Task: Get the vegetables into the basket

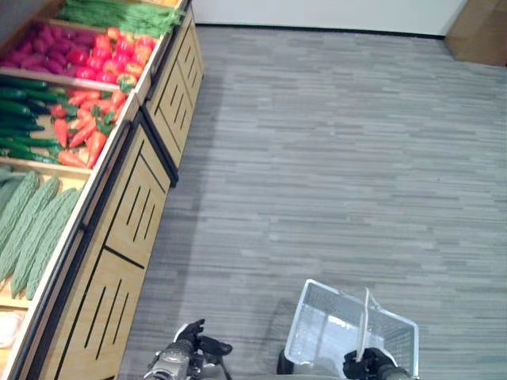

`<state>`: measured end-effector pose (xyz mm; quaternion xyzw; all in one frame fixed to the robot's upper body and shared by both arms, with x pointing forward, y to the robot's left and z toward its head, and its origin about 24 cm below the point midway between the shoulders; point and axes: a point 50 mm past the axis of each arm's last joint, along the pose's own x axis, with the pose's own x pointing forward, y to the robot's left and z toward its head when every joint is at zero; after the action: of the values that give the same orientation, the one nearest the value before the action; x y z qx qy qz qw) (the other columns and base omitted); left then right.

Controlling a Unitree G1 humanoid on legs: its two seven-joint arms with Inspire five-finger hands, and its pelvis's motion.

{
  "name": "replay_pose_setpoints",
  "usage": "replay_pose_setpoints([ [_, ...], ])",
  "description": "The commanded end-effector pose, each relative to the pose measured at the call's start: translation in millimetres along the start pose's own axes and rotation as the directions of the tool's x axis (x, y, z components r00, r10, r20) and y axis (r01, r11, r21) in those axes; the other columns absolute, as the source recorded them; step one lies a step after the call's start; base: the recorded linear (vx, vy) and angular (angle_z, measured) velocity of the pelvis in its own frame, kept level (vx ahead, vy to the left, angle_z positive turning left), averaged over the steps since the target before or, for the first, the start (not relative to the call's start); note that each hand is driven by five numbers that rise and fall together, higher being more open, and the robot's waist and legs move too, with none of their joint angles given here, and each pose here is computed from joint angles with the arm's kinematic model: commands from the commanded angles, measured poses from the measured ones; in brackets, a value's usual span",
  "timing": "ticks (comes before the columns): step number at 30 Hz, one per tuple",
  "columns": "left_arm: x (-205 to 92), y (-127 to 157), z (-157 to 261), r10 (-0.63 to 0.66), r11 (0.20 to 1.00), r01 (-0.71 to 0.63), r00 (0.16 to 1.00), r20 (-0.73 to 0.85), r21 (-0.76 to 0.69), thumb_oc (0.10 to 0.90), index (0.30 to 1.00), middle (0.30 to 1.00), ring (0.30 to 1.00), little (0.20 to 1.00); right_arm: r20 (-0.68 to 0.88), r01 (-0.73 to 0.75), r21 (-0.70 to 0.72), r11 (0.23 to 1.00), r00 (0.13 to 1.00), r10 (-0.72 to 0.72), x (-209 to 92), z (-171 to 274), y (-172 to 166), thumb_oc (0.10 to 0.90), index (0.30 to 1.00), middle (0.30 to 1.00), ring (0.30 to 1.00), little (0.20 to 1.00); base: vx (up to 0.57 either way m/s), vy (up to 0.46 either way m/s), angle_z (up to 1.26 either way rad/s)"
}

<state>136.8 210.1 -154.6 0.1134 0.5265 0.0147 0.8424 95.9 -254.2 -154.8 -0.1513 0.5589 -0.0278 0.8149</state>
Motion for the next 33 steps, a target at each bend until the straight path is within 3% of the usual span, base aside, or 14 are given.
replay_pose_setpoints([
  [1, 0.2, 10.5, 4.4, 0.034, 0.998, -0.035, 0.999, 0.024, 0.054, 0.9, 1.0, 1.0, 1.0, 1.0, 0.026, -0.007, -0.111, 0.994, 1.0, 0.01, 1.1, 9.0, -3.4, 0.4, 0.3, 0.3, 0.3, 0.3, -0.01, 0.115, 0.13],
  [16, -0.9, 24.1, -1.4, 0.07, 0.996, -0.07, 0.998, 0.005, 0.049, 0.9, 1.0, 1.0, 1.0, 1.0, 0.075, -0.044, -0.148, 0.988, 0.996, 0.056, 3.0, 26.2, 8.5, 0.4, 0.3, 0.3, 0.3, 0.3, 0.01, 0.145, 0.12],
  [27, -0.1, 15.4, -0.1, 0.041, 0.998, -0.041, 0.999, 0.005, 0.054, 0.9, 1.0, 1.0, 1.0, 1.0, 0.016, -0.036, -0.092, 0.995, 0.999, 0.038, 0.8, 5.3, 1.5, 0.4, 0.3, 0.3, 0.3, 0.3, 0.15, -0.098, 1.44],
  [33, 0.2, 7.3, 0.1, 0.026, 1.0, -0.026, 1.0, 0.0, 0.008, 0.9, 1.0, 1.0, 1.0, 1.0, 0.012, -0.018, -0.101, 0.995, 1.0, 0.02, 0.1, 2.6, -5.2, 0.4, 0.3, 0.3, 0.3, 0.3, 0.06, -0.185, 0.52],
])
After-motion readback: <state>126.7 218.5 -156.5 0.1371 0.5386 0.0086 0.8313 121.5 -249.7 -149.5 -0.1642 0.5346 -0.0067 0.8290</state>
